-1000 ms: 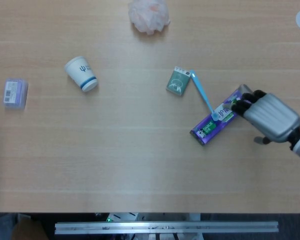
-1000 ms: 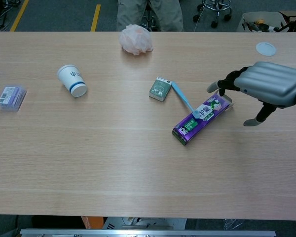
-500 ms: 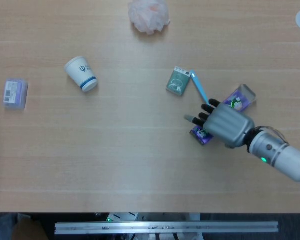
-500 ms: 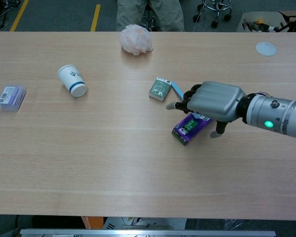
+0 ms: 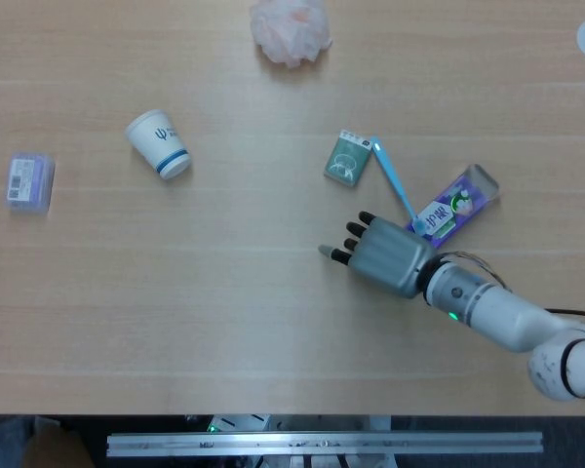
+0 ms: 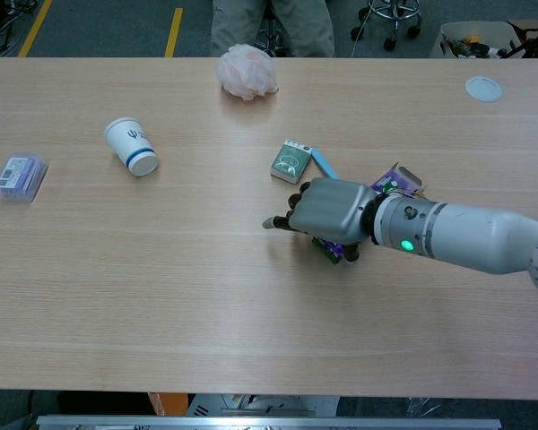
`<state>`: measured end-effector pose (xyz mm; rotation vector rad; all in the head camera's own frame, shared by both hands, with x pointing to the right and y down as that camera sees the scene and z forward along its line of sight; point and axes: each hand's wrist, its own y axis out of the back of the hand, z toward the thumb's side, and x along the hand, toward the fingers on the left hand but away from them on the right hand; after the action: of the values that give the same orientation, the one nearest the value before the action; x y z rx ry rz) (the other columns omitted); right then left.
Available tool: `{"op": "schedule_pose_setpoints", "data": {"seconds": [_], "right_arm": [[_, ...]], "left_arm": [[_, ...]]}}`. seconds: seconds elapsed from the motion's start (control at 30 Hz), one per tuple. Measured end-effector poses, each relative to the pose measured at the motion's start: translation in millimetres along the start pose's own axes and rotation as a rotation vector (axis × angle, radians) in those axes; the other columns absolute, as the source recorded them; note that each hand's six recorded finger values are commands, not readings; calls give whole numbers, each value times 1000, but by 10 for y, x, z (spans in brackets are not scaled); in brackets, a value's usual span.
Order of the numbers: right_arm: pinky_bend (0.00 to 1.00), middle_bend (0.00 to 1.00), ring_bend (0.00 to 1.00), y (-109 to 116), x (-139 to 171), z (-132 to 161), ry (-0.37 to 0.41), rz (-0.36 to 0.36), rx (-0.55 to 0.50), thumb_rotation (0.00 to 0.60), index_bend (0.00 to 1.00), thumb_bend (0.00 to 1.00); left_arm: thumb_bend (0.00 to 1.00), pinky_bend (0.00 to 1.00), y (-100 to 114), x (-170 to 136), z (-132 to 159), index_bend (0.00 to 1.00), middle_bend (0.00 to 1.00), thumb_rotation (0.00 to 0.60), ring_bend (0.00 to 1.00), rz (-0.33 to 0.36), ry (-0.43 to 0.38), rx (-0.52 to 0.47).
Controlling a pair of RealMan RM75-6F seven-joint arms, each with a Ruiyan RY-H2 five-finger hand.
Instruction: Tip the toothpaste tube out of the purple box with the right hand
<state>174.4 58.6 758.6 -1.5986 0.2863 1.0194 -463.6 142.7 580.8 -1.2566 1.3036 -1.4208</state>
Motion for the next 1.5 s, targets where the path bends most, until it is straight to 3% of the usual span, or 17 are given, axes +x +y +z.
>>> {"op": "schedule_pose_setpoints", "data": {"seconds": [0.6,0.9,1.1,1.3,1.5], "right_arm": [[198,328,164,-312,468,-140,-17,65,18,600,84,77],[198,328,164,-547,923,-377,-65,87,4,600,83,77],[198,328,164,-715,1170,-635,-137,111,-8,600,84,78],[198,328,164,-611,1202,-649,-141,42,-42,600,83,78],[198,328,164,-417,1105,-379,-38,-44,-35,600,84,78]], "left_arm": [[326,193,-3,-11,27,229,203,600,184,3,-10,1],[326,193,-26,11,90,229,203,600,184,-2,-26,3],[326,193,-24,16,117,229,203,600,184,-1,-30,4],[326,193,-18,11,114,229,203,600,184,1,-26,6],[326,193,-12,1,101,229,203,600,184,3,-22,4]]}}
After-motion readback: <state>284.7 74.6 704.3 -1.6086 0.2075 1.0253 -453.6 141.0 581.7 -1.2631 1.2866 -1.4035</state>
